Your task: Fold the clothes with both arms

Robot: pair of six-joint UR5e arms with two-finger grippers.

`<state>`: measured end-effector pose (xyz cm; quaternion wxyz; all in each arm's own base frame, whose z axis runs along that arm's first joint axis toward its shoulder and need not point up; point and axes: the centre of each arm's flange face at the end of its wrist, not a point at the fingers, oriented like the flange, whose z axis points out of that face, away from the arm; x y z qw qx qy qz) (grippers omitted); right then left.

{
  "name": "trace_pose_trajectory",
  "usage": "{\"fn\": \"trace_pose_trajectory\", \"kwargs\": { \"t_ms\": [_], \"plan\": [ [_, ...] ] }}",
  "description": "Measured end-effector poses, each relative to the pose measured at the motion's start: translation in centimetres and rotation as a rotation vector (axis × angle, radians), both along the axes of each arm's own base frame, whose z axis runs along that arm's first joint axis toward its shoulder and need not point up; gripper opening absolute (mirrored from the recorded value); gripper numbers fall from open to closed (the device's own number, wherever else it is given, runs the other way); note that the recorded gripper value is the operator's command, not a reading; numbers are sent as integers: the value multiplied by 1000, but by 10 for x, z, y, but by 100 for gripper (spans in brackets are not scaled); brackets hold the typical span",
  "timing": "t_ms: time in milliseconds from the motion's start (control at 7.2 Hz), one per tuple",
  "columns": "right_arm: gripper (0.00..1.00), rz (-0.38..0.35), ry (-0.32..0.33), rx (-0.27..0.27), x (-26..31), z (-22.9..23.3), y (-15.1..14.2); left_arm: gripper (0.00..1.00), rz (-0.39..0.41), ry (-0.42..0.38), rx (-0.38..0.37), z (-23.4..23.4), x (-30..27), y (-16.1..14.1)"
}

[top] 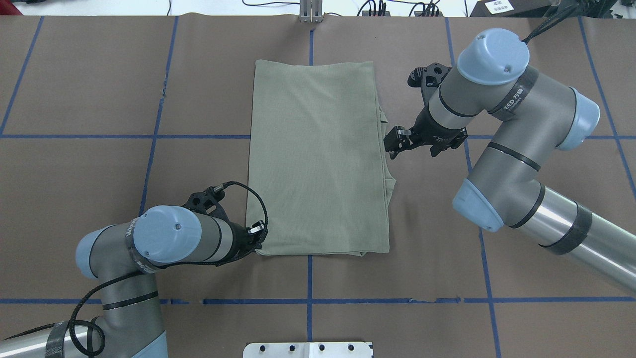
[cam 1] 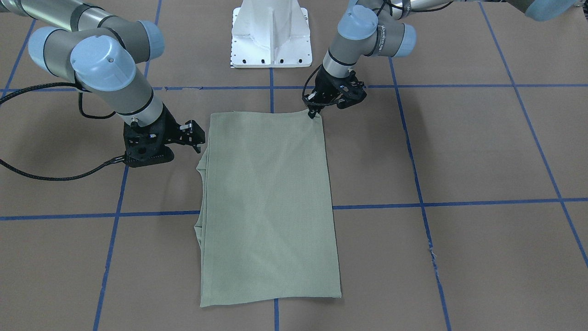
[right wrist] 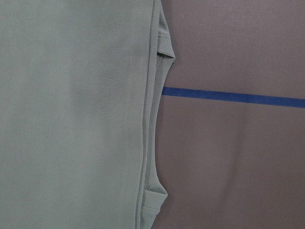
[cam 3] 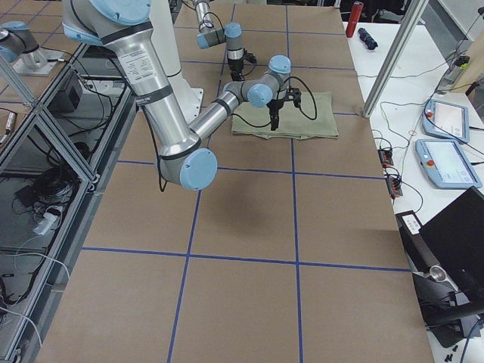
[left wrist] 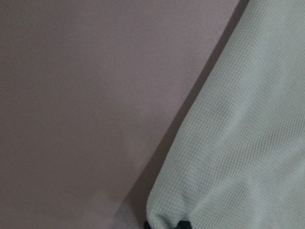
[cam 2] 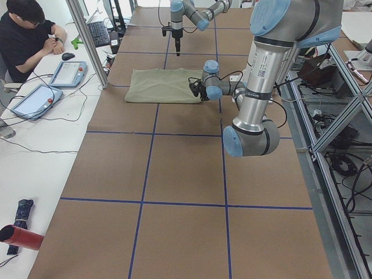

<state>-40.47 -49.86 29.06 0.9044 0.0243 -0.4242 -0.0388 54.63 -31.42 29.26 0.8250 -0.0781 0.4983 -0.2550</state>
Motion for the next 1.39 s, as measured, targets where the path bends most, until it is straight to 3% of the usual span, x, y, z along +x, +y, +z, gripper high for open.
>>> {"fn": "trace_pose_trajectory", "kwargs": {
  "t_ms": [416, 694, 972, 1388],
  "plan": [
    [100, 19, -11, -22, 1, -3, 5, 0, -29, 6, -14, -2, -2, -1],
    [100, 40, -26, -86, -10, -6, 29, 0, -32, 12, -16, -7, -6, 0],
    [100, 112, -36, -230, -37, -16, 79, 0, -31, 2, -21, -16, -12, 4],
    [100, 341, 9, -386, -105, -21, 169, 0, -29, 0, -22, -18, -13, 6]
  ]
}}
